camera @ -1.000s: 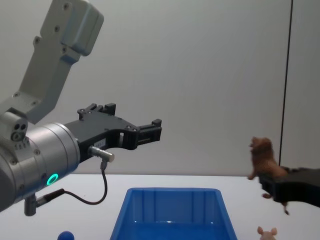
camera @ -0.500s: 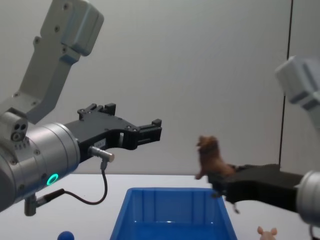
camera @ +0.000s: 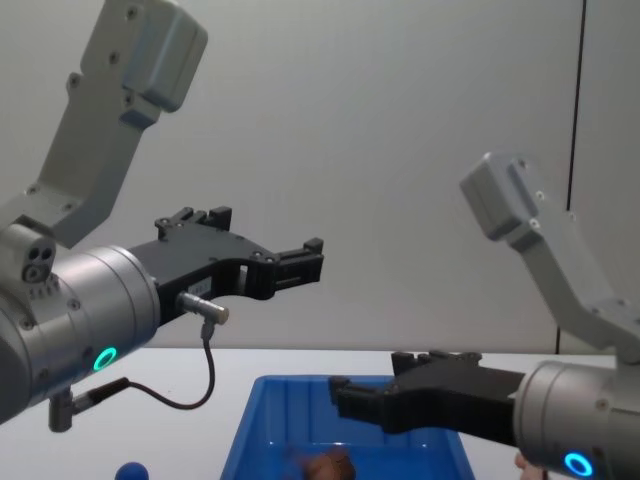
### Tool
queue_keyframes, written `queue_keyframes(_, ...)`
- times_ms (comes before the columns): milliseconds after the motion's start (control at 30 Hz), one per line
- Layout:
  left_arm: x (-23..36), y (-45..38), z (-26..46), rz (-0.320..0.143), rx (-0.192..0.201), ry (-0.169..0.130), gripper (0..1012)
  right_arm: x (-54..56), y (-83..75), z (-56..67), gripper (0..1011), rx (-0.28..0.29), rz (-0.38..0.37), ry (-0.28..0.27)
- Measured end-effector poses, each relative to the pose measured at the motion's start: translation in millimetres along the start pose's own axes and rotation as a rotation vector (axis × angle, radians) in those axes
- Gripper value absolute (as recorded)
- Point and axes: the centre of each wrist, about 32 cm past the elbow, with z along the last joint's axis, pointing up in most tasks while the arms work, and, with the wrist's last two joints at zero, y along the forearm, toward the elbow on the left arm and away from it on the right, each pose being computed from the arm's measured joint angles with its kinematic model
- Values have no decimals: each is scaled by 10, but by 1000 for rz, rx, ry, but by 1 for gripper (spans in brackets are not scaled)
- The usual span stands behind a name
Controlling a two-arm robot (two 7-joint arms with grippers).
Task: Pick up the two dolls from the table and place them into the box.
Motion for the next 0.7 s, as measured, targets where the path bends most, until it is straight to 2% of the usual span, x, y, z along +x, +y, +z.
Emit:
queue_keyframes(267, 0, 0, 0, 0, 0, 0, 1002, -39, 52, -15, 960, -4, -38, -9)
queue_keyframes(367, 0, 0, 0, 0, 0, 0, 1002, -51, 48, -28, 1001, -5, -67, -12)
queue_keyframes(700, 0, 0, 0, 0, 0, 0, 1002, -103, -27, -55, 1001, -6, -173, -19)
